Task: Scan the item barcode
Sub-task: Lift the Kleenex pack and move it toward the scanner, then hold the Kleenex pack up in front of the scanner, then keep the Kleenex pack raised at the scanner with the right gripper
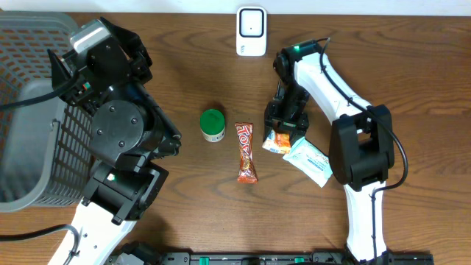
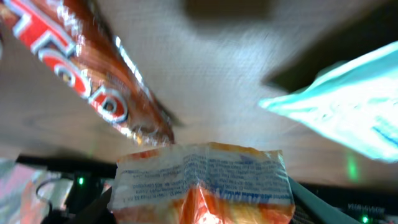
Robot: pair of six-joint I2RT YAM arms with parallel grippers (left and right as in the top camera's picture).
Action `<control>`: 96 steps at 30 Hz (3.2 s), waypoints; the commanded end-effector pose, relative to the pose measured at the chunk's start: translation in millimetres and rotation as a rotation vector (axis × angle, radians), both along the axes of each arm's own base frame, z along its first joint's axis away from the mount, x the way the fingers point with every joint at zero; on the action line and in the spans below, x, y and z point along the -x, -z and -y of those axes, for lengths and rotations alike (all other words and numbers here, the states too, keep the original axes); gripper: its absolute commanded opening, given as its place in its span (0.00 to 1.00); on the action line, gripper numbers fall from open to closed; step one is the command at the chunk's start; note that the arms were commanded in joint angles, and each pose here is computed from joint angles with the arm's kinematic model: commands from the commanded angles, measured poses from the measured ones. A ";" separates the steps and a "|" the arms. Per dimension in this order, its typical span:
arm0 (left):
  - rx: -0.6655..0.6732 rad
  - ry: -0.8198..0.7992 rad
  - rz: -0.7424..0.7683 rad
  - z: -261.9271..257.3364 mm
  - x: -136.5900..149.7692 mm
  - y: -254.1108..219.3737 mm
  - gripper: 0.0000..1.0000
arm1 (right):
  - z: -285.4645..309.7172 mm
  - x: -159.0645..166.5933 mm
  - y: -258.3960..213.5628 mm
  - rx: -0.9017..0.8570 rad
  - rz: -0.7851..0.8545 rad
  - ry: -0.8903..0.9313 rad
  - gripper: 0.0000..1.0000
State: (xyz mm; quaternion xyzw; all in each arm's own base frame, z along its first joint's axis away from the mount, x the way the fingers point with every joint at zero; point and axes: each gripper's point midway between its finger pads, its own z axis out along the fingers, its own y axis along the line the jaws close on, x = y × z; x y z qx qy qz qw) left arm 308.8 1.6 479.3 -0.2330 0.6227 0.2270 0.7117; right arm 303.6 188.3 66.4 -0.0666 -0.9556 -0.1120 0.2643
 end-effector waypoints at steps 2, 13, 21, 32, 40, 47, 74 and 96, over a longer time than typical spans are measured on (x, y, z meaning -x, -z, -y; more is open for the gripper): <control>0.023 -0.006 0.017 -3.4 3.1 0.4 0.85 | -22.4 8.5 -7.5 -0.100 -0.020 -0.042 0.59; 0.024 -0.006 0.018 -3.6 3.5 0.1 0.85 | -35.1 9.9 -4.1 -0.107 0.011 -0.082 0.60; 0.020 -0.006 0.012 -3.6 3.2 1.1 0.85 | -52.5 -1.0 -5.1 -0.201 0.051 -0.057 0.47; 0.019 -0.005 0.001 -3.1 2.4 4.3 0.85 | -60.9 -32.6 -36.6 -0.247 0.220 -0.133 0.26; 0.017 -0.004 -0.002 -3.0 2.2 4.6 0.85 | -56.3 -54.8 -91.4 -0.190 0.378 -0.152 0.23; 0.017 -0.005 -0.002 -3.0 2.3 4.7 0.85 | -63.1 -50.0 -129.1 -0.170 0.503 -0.203 0.19; 0.018 -0.005 -0.001 -3.9 3.8 3.9 0.85 | -50.9 -170.3 -213.0 0.353 1.335 -0.054 0.34; 0.007 -0.005 -0.019 -3.3 2.6 6.9 0.85 | -53.4 -294.2 -155.7 0.321 1.753 -0.084 0.39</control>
